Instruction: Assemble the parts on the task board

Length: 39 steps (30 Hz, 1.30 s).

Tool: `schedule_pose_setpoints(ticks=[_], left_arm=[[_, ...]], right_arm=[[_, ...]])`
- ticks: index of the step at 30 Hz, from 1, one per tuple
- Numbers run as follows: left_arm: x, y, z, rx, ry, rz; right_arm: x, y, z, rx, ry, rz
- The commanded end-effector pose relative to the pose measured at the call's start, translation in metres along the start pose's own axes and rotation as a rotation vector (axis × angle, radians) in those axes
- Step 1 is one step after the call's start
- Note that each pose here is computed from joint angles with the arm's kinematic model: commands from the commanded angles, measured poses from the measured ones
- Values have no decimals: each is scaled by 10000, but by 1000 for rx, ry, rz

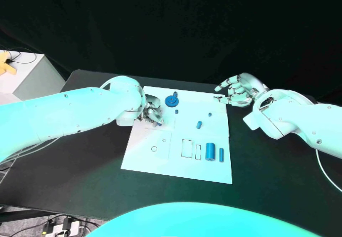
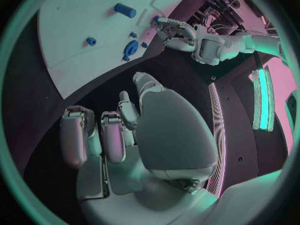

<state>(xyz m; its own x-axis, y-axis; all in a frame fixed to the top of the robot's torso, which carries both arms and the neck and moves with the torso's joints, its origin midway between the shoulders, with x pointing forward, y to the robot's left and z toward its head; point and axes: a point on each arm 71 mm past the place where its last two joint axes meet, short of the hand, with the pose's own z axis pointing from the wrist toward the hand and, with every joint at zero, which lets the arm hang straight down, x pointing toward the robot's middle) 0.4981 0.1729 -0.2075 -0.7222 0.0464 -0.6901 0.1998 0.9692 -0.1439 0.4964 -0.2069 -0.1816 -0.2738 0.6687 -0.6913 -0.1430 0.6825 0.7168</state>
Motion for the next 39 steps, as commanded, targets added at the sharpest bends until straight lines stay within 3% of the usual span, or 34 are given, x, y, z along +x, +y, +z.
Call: schedule_pose_setpoints(ticks=[1, 16, 25, 39], left_arm=[[60, -6, 12, -2, 66, 34], [68, -20, 14, 3, 80, 37], [17, -11, 1, 14, 9, -15], [-83, 29, -96, 39, -71, -108]], right_arm=[[14, 6, 0, -11, 14, -10], [17, 1, 0, -9, 15, -10], [21, -3, 0, -9, 15, -9], [24, -15, -4, -7, 15, -9]])
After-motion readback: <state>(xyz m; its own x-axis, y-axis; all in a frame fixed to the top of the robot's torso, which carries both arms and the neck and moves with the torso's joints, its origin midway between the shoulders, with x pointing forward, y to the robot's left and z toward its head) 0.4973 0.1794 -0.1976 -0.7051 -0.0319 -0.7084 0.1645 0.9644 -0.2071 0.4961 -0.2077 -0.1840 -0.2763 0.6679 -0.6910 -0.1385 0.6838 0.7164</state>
